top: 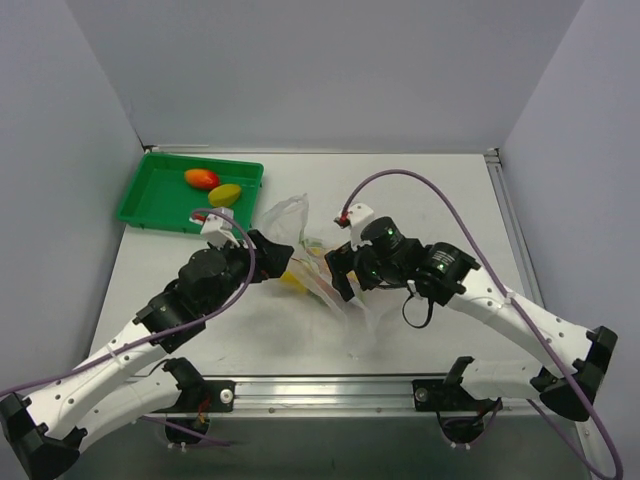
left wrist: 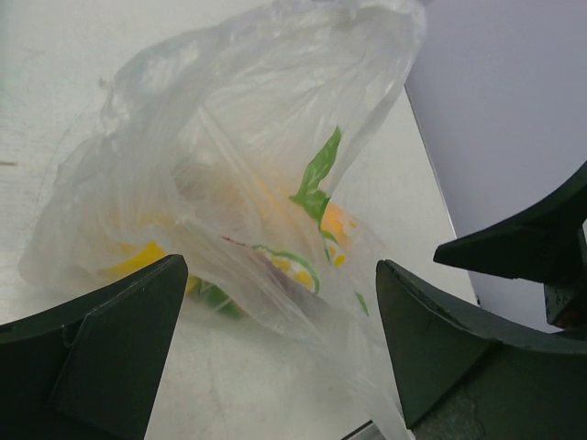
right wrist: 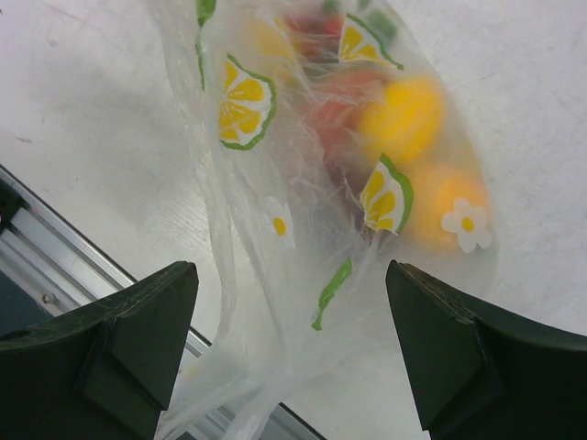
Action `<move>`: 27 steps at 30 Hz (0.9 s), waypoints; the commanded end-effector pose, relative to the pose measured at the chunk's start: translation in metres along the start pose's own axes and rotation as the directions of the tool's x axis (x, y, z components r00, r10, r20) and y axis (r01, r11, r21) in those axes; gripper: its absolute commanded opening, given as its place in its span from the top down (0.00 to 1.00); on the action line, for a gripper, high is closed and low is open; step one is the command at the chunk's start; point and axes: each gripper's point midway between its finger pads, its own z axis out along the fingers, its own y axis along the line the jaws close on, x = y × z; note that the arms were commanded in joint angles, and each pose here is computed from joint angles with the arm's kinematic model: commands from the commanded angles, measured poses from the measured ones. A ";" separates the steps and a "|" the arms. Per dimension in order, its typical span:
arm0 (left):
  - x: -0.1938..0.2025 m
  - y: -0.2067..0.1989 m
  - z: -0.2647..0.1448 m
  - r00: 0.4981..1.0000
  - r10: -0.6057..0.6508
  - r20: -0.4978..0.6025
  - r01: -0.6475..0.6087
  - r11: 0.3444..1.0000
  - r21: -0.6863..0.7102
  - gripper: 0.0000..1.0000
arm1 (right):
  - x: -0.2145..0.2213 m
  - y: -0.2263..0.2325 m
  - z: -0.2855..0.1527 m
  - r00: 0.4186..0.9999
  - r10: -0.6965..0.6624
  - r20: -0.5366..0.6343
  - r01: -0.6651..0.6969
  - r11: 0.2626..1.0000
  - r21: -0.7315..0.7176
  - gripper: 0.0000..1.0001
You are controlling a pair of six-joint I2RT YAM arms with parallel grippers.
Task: Untie the knot of the plastic bag and take out the fruit
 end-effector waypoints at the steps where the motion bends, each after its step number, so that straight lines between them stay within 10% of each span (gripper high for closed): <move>1: 0.035 0.018 -0.008 0.993 -0.014 -0.118 0.008 0.999 -0.048 0.05 | -0.015 0.018 0.009 0.998 -0.060 0.012 0.061 0.994 -0.096 0.14; 8: 0.074 0.028 -0.007 0.983 -0.048 -0.178 0.034 0.996 -0.078 0.05 | -0.006 0.016 0.048 0.995 -0.089 -0.054 0.084 0.993 -0.085 0.19; 18: 0.104 0.019 0.022 0.980 -0.128 -0.155 0.114 0.989 -0.092 0.06 | 0.005 0.005 0.073 0.996 -0.050 -0.079 0.044 0.996 -0.076 0.83; 27: 0.096 0.001 0.053 0.981 -0.184 -0.063 0.180 0.982 -0.064 0.09 | 0.012 0.012 0.072 0.997 -0.022 -0.069 0.015 0.994 -0.112 0.98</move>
